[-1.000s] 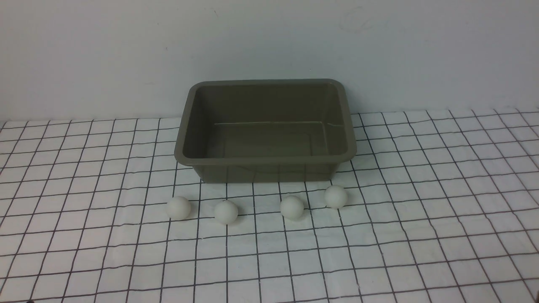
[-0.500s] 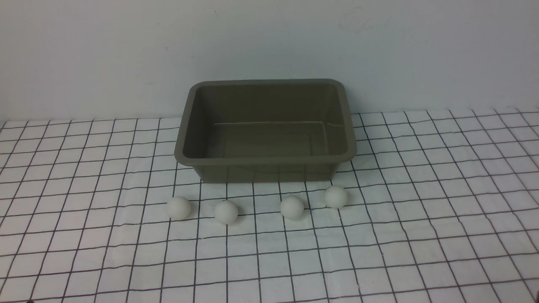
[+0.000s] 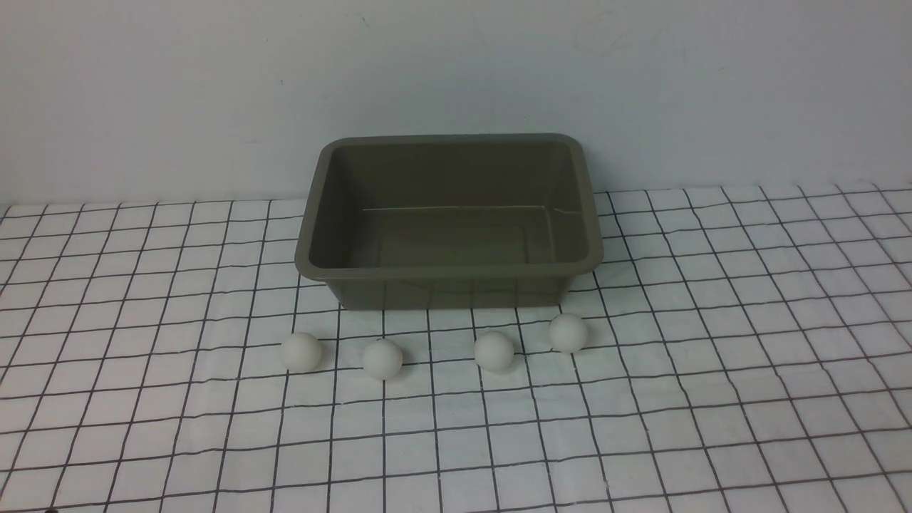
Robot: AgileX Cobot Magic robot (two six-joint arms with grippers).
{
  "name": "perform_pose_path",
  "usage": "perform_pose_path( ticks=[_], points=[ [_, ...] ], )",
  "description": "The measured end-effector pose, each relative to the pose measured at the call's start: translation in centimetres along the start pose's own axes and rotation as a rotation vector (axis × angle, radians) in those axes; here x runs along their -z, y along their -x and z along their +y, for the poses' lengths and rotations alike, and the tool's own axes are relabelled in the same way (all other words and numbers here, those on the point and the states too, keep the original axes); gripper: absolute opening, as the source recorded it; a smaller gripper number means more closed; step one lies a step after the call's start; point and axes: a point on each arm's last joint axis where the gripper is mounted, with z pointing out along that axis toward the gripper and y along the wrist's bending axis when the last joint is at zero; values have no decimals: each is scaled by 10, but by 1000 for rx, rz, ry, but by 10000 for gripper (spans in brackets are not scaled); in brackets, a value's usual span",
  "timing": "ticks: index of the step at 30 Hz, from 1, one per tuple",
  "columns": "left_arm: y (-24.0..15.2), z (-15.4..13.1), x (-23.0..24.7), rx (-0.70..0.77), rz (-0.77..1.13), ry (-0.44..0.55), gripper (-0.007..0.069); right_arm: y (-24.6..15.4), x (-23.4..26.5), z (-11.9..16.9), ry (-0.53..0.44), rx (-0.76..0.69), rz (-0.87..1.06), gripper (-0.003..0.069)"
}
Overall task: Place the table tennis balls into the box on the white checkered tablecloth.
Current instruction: 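Reach for and grasp a ping pong ball on the table beside the basket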
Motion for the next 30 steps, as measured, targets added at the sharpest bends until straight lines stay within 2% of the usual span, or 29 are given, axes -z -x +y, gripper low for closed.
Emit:
perform_pose_path(
  ticks=[8, 30],
  points=[
    [0, 0, 0, 0, 0, 0, 447, 44, 31, -3, 3, -190, -21, 335],
    [0, 0, 0, 0, -1, 0, 447, 47, 32, -2, 18, -240, -37, 335]
  ],
)
